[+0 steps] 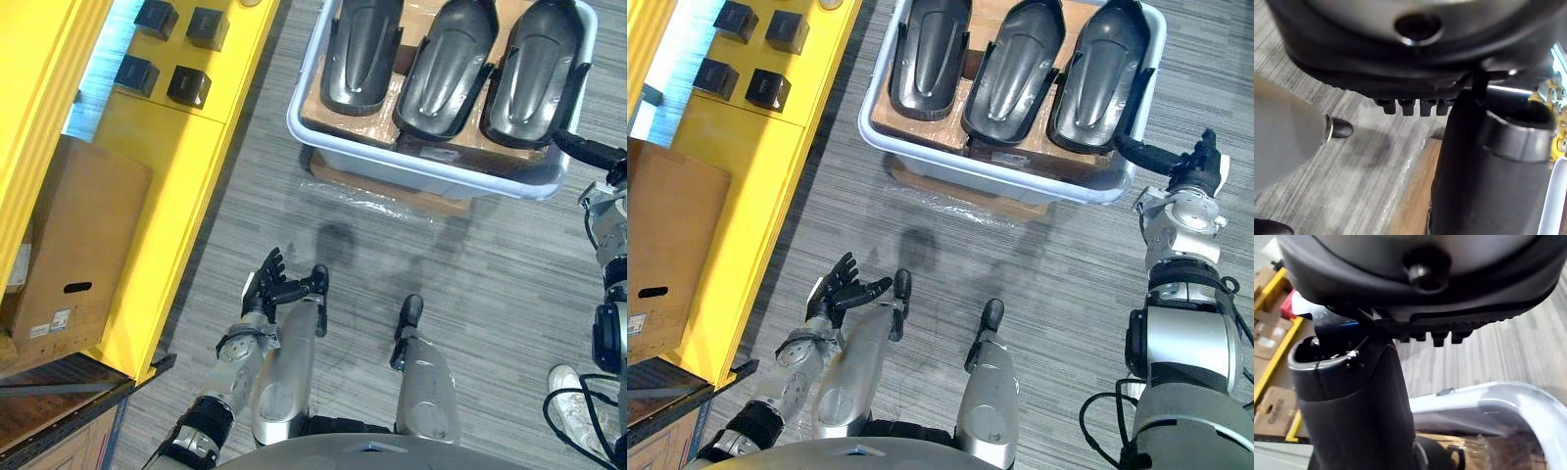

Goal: Walk over and take three plastic housings, then place them on the shelf

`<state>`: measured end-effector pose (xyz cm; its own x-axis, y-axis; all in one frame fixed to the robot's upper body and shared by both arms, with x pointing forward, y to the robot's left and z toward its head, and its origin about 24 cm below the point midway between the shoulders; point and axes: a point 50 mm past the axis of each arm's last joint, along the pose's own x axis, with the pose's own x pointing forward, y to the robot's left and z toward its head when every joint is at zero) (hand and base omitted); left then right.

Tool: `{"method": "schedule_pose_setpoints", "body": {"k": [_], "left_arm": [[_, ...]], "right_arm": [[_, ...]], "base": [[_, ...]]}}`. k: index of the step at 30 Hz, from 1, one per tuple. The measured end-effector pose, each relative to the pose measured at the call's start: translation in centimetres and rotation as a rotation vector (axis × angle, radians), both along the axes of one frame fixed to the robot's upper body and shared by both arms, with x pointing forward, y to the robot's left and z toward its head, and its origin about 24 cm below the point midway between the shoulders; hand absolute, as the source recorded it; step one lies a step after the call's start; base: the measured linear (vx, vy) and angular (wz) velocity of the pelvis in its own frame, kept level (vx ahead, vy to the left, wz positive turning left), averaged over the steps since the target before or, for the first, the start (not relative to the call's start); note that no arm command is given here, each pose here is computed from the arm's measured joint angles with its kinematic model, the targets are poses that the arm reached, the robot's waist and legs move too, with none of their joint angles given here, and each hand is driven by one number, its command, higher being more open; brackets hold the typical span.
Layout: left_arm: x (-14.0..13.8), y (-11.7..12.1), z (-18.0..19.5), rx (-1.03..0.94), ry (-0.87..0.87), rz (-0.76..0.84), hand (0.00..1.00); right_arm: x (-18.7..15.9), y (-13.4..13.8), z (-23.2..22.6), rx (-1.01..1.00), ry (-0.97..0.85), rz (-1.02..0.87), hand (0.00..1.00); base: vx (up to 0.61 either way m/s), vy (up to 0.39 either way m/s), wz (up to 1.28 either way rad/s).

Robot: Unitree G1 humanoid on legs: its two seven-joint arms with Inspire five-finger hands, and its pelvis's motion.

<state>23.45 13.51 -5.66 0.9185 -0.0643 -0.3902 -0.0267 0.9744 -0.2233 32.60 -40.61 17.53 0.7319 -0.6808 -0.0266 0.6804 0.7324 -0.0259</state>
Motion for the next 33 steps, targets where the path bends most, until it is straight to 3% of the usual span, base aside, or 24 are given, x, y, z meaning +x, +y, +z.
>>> {"method": "schedule_pose_setpoints", "body": {"k": [4,8,26,33], "left_arm": [[-0.7,-0.6,-1.0,-0.025,0.054,-0.002,1.00],[-1.7,-0.8,-2.2,-0.038,0.116,0.001,1.00],[-1.9,-1.4,-2.1,-0.068,0.094,-0.014,1.00],[-2.1,-2.1,-2.3,-0.091,0.102,-0.017,1.00]], "right_arm": [[-1.1,-1.9,2.4,0.009,-0.005,-0.079,1.00],[-0.7,-1.7,3.7,-0.006,-0.005,-0.086,1.00],[-0.3,-1.2,8.3,-0.182,-0.063,-0.073,1.00],[-0.3,-1.2,8.0,-0.179,-0.031,-0.084,1.00]], "base": [[-0.03,-0.009,0.09],[-0.03,-0.026,0.05],[0.00,-0.005,0.02],[0.00,0.000,0.00]]}}
